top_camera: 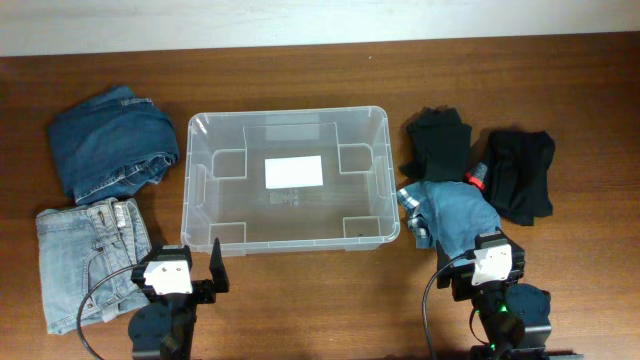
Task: Pack container
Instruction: 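Move the left gripper toward the folded light blue jeans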
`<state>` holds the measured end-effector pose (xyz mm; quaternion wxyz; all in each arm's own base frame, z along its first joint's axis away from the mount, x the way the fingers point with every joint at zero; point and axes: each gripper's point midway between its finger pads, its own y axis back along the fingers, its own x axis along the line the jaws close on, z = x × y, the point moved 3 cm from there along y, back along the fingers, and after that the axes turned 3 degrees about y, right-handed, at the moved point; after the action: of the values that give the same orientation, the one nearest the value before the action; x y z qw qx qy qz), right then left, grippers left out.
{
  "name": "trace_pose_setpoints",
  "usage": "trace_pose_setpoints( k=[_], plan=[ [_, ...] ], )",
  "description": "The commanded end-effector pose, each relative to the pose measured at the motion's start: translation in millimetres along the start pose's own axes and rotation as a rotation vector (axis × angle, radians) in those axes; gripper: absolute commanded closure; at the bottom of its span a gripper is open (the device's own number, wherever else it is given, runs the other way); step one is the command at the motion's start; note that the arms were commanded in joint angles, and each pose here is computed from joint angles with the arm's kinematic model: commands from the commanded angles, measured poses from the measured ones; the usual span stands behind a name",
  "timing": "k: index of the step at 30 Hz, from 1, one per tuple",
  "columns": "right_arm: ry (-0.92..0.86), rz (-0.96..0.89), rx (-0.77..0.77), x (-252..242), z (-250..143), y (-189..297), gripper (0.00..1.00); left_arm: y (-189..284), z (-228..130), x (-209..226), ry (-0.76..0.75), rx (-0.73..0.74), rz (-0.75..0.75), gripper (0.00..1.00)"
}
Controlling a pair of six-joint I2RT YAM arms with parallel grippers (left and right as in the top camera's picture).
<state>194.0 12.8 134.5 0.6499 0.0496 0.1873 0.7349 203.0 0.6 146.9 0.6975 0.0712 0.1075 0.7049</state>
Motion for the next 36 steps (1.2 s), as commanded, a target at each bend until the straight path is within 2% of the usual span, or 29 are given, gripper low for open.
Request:
trace_pose_setpoints(
  k=[1,25,28,33,36],
  plan=[
    [-0.010,-0.001,0.002,0,-2,-1,0.02,0,-1,-3,-0.013,-0.002,-0.018,0.01],
    [-0.010,-0.001,0.002,0,-2,-1,0.02,0,-1,-4,-0.015,-0.004,-0.023,0.00],
    [-0.010,-0.001,0.002,0,-2,-1,0.01,1,5,-17,-0.015,-0.029,-0.121,0.01],
    [-0.010,-0.001,0.002,0,-2,-1,0.02,2,21,-15,-0.020,-0.102,-0.100,0.01],
    [-0.010,-0.001,0.002,0,-2,-1,0.02,2,24,-15,0.000,-0.099,-0.099,0.01]
  ],
)
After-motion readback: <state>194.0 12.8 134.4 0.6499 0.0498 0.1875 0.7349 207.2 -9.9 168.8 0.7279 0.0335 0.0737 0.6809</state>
